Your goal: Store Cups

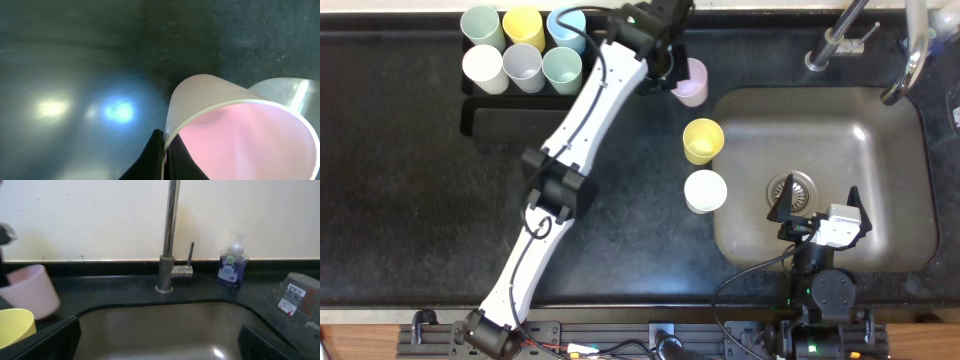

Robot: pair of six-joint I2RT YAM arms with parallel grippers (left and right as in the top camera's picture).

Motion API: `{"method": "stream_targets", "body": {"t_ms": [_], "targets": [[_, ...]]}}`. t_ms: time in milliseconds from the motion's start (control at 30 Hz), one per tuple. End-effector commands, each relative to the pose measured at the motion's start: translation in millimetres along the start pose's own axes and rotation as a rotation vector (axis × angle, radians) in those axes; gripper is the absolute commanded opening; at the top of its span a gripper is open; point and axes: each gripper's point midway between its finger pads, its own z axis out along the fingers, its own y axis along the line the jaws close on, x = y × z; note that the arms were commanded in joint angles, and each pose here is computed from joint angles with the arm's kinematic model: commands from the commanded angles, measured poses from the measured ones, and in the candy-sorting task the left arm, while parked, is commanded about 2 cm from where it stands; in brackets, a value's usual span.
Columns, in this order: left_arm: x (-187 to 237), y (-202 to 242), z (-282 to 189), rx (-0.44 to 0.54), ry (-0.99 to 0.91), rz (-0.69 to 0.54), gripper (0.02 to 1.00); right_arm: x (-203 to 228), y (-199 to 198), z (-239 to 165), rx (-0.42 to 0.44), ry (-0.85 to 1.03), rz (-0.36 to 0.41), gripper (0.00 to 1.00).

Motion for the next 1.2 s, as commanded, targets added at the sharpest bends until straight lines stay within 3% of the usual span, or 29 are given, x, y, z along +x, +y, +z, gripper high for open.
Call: {"method": "stream_targets", "body": {"t_ms": [33, 100, 200, 333, 500, 733, 1200], "targets": [[-37, 29, -145, 0.034, -0.225, -0.078, 0.036, 4, -2, 0, 0.008, 0.0, -0.003, 0.996], [-36, 58, -194, 0.006, -0.27, -0.133, 0.036, 3, -2, 0, 0.008, -0.001, -0.003, 0.998], [-20, 126, -255, -0.114, -0.318, -0.284, 0.036, 4, -2, 0, 0.008, 0.0, -0.003, 0.998], [7, 206, -289, -0.217, -0.356, -0.452, 0.036, 4, -2, 0, 0.008, 0.0, -0.003, 0.998], [25, 274, -264, -0.237, -0.378, -0.604, 0.036, 4, -2, 0, 0.008, 0.0, -0.003, 0.998], [25, 327, -236, -0.31, -0.307, -0.769, 0.036, 4, -2, 0, 0.008, 0.0, -0.003, 0.996], [-4, 353, -175, -0.296, -0.226, -0.837, 0.036, 4, -2, 0, 0.008, 0.0, -0.003, 0.996]]}}
